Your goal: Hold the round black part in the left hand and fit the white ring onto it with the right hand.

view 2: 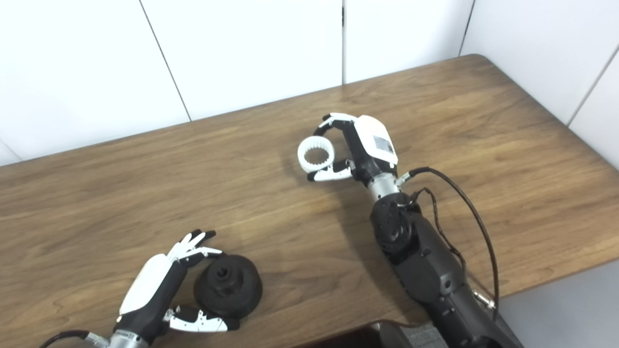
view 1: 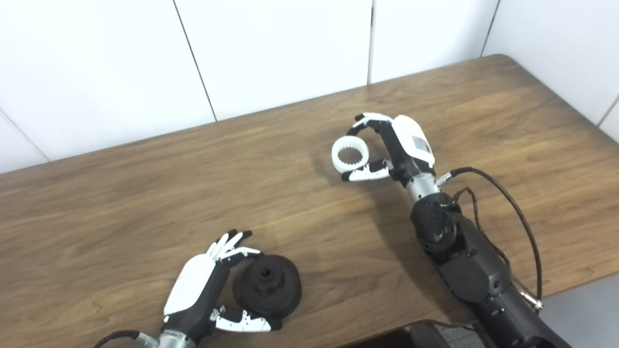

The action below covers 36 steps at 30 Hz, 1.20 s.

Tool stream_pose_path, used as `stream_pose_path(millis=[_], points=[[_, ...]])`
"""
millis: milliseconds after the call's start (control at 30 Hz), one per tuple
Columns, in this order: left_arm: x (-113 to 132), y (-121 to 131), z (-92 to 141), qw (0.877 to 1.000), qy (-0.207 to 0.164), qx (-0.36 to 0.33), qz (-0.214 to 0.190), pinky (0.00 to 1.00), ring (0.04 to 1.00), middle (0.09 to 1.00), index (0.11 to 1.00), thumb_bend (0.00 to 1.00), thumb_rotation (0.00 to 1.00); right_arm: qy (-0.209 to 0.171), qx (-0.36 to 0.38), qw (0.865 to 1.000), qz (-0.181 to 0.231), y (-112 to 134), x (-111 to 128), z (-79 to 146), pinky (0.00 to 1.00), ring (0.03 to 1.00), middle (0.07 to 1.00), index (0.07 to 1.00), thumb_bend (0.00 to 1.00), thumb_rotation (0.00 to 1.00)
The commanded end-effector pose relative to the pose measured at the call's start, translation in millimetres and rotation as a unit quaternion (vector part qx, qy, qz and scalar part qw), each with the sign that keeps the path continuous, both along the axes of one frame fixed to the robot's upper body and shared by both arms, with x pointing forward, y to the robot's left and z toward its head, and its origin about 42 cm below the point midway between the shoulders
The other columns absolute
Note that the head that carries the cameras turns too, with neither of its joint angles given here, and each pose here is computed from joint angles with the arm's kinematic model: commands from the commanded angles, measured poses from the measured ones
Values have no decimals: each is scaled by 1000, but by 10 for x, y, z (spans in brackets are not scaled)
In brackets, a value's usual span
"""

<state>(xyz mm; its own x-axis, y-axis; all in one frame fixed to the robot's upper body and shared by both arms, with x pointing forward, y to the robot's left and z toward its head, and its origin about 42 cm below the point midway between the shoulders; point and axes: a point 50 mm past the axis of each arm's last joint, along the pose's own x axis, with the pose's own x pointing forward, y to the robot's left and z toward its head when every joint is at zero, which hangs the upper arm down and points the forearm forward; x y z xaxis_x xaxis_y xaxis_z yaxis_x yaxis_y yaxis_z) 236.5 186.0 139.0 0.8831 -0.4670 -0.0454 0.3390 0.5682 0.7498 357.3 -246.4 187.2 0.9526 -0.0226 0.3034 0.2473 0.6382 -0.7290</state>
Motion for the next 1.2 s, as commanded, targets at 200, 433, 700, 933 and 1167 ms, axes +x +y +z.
stream_pose_path(millis=[200,433,700,933,1167], points=[[78,-46,77,1000,-13,9,3,1000,1000,952,602,894,259,-68,21,997,31,121,-141,373,712,823,784,482,519,141],[95,-93,73,1000,-19,11,6,991,1000,949,600,903,244,-72,34,995,62,209,-383,446,743,835,787,482,518,140],[106,-142,86,1000,-19,15,12,983,997,947,601,905,264,-65,61,990,111,390,-730,456,745,842,787,483,518,140],[129,-183,82,1000,-20,16,12,983,996,948,602,905,264,-59,77,984,148,536,-977,429,848,842,778,482,518,143],[147,-253,81,1000,-19,14,16,1000,998,947,601,911,258,-37,92,979,180,600,-1138,376,786,844,785,483,518,146]])
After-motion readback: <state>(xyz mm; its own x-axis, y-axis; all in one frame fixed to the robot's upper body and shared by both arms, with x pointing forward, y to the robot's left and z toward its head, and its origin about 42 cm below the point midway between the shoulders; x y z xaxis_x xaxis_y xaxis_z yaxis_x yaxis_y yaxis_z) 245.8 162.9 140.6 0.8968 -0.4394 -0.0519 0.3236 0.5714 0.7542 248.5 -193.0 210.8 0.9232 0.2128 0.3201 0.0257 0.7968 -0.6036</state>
